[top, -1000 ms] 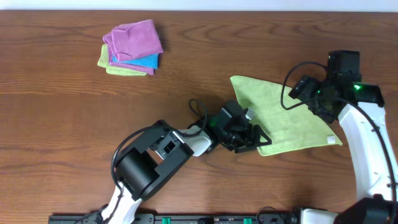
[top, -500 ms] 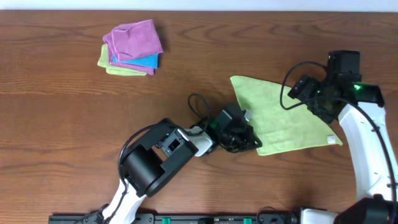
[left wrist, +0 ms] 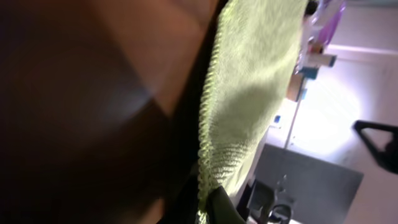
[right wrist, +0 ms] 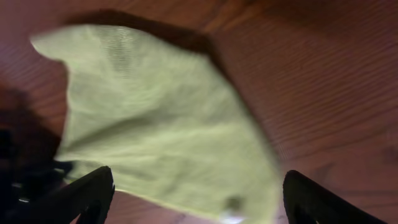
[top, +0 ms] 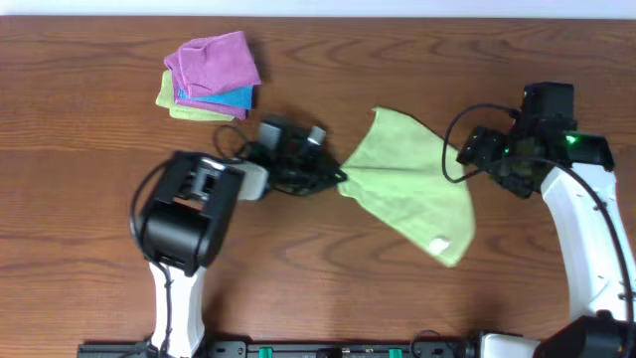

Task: Fold the cloth
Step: 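Pull the cloth left with the left gripper to flatten it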

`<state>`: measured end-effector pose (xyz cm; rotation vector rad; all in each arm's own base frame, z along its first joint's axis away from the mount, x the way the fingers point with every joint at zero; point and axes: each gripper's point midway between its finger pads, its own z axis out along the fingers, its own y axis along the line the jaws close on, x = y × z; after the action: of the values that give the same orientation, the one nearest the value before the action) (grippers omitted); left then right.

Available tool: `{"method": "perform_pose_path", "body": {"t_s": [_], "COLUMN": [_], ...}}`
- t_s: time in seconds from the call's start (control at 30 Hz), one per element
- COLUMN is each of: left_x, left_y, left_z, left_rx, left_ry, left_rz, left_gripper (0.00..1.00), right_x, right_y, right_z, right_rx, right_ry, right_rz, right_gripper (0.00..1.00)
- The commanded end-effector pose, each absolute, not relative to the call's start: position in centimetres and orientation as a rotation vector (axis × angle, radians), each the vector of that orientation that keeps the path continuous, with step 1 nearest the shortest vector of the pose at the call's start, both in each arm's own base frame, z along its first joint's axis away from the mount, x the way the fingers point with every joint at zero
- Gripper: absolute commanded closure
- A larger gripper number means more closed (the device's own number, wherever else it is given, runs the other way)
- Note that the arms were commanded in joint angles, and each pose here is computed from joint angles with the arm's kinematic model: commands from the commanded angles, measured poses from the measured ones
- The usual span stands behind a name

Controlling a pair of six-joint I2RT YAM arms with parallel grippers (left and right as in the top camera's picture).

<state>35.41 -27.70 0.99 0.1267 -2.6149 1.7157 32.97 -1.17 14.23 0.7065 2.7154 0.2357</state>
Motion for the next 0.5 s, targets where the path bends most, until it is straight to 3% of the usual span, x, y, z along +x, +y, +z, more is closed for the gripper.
{"method": "perform_pose_path", "body": {"t_s": [0.0, 0.23, 0.47], "left_x": [35.0, 33.7, 28.4], "left_y": [-25.1, -22.1, -18.7], "left_z": [-0.1, -0.2, -1.8], "left_rx": [0.144, 0.114, 0.034], "left_ry": [-2.552, -2.601, -2.668], "left_rz": [1.747, 1.665, 1.314], "left_gripper": [0.94, 0.94, 0.94], "right_x": [32.4, 29.6, 25.7], "right_y": [-0.8, 1.1, 3.2], "right_z": [13.8, 10.4, 7.0], "right_rx": [0.636, 0.625, 0.674], "right_ry": [2.749, 2.866, 2.982], "right_rz": [0.258, 0.384, 0.547], "right_gripper": [0.14, 0.15, 0.16]}}
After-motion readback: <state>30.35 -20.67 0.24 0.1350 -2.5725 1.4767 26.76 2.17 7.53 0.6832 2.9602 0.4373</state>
